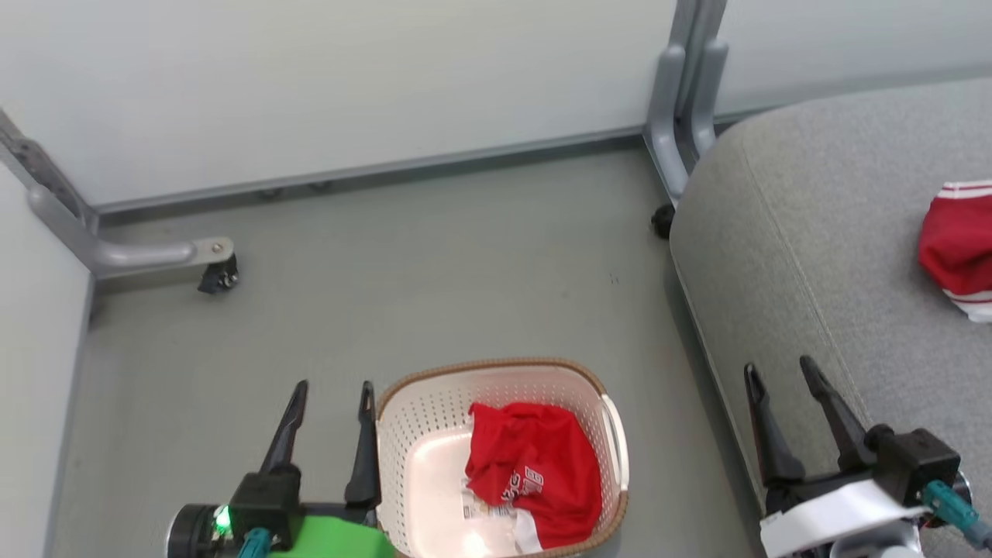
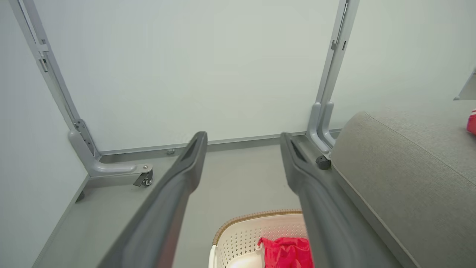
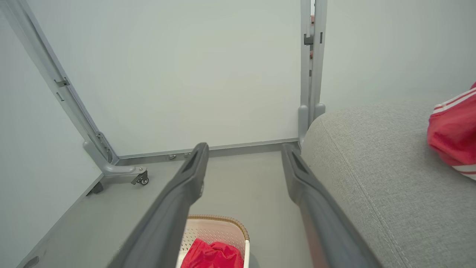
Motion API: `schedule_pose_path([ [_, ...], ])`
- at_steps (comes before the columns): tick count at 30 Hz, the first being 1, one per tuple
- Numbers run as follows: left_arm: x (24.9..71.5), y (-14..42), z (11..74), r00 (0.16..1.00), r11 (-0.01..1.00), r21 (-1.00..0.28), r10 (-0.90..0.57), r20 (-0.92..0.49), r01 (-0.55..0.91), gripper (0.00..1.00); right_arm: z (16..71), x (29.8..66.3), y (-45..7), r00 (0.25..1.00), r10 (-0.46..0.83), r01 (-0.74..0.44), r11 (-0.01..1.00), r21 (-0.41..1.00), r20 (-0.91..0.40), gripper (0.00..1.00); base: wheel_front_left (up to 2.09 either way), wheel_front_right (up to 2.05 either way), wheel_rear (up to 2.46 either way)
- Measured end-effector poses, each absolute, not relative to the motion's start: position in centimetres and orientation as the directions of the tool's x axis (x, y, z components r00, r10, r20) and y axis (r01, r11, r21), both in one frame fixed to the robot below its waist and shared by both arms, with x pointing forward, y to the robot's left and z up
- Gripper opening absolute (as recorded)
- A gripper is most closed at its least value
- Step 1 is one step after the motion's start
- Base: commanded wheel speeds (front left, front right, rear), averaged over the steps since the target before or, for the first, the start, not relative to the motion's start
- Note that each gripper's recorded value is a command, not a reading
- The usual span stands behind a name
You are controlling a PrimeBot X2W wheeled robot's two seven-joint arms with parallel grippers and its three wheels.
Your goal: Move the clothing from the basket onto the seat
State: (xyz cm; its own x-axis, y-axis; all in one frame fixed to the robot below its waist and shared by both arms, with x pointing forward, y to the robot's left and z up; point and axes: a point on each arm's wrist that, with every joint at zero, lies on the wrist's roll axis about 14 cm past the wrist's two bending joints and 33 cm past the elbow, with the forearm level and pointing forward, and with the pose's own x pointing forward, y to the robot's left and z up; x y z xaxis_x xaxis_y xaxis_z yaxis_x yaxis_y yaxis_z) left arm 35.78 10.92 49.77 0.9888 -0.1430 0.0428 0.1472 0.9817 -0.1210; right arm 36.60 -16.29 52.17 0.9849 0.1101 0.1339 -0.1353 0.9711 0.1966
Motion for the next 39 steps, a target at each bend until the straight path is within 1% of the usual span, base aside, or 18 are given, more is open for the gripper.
schedule_pose_path([
  [5,33.8,12.6,51.4,0.992,0.988,-0.122,-0.083,0.092,0.094,1.00,53.0,34.8,-15.0,0.975,0.154,-0.179,0.971,0.161,0.159,1.00,0.00,0.00,0.00],
  [12,32.3,12.4,51.8,0.989,0.990,-0.094,-0.099,0.110,0.109,1.00,52.8,33.2,-14.1,0.972,0.176,-0.199,0.968,0.151,0.154,1.00,0.00,0.00,0.00],
  [27,32.1,11.3,52.1,0.984,0.986,-0.094,-0.127,0.122,0.139,1.00,52.7,32.6,-13.8,0.971,0.188,-0.209,0.968,0.141,0.151,1.00,0.00,0.00,0.00],
  [39,32.2,10.6,52.0,0.982,0.983,-0.090,-0.149,0.119,0.160,1.00,52.8,32.4,-14.3,0.973,0.170,-0.193,0.970,0.145,0.157,1.00,0.00,0.00,0.00],
])
